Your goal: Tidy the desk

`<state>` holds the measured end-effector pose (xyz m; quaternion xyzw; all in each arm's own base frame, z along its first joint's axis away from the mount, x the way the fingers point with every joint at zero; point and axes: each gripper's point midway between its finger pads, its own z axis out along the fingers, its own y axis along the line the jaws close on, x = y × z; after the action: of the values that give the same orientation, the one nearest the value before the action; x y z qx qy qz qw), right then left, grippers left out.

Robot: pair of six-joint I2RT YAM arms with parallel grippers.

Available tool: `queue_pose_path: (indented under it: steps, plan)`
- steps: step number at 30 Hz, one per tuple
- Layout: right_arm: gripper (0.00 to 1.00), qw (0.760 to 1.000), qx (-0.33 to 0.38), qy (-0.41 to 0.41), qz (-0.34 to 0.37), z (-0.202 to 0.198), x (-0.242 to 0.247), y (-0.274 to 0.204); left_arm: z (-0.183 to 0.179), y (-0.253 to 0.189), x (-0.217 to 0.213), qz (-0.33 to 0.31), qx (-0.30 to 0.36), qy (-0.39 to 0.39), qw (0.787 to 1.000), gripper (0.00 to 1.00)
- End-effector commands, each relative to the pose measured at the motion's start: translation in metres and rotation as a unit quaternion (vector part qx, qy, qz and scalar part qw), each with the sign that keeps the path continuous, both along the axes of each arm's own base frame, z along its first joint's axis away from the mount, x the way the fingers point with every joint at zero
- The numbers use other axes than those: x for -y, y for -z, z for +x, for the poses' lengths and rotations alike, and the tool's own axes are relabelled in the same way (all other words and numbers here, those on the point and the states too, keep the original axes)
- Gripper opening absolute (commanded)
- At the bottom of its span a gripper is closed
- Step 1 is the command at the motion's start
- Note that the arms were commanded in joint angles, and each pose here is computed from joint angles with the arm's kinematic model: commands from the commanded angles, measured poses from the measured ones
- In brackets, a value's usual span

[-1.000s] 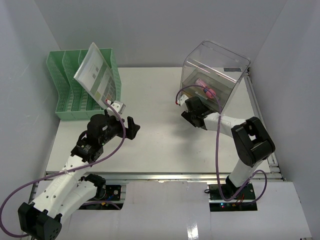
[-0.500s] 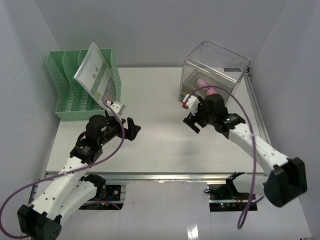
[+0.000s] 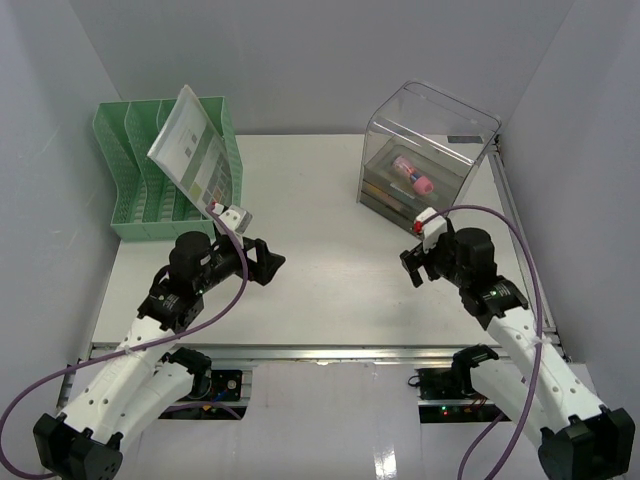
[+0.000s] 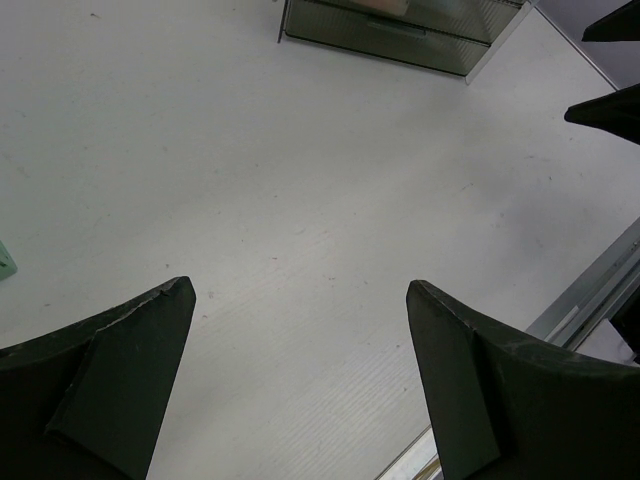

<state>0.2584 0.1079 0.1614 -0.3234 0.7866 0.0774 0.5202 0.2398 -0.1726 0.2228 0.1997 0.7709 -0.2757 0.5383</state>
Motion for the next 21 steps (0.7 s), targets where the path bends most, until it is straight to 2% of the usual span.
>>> queue_pose_path:
  steps: [1,6,21]
  plan:
    - [0.9,0.992,0.052,0.075,0.084,0.014,0.021,-0.028,-0.002,-0.009,0.001,-0.009,0.017,0.009,1.0,0.98]
    - [0.9,0.988,0.06,0.099,0.107,0.013,0.035,-0.036,-0.002,-0.008,0.002,-0.009,0.015,0.011,1.0,0.98]
    - [0.9,0.986,0.078,0.117,0.093,0.016,0.047,-0.041,-0.002,-0.009,0.001,-0.009,0.017,0.008,1.0,0.98]
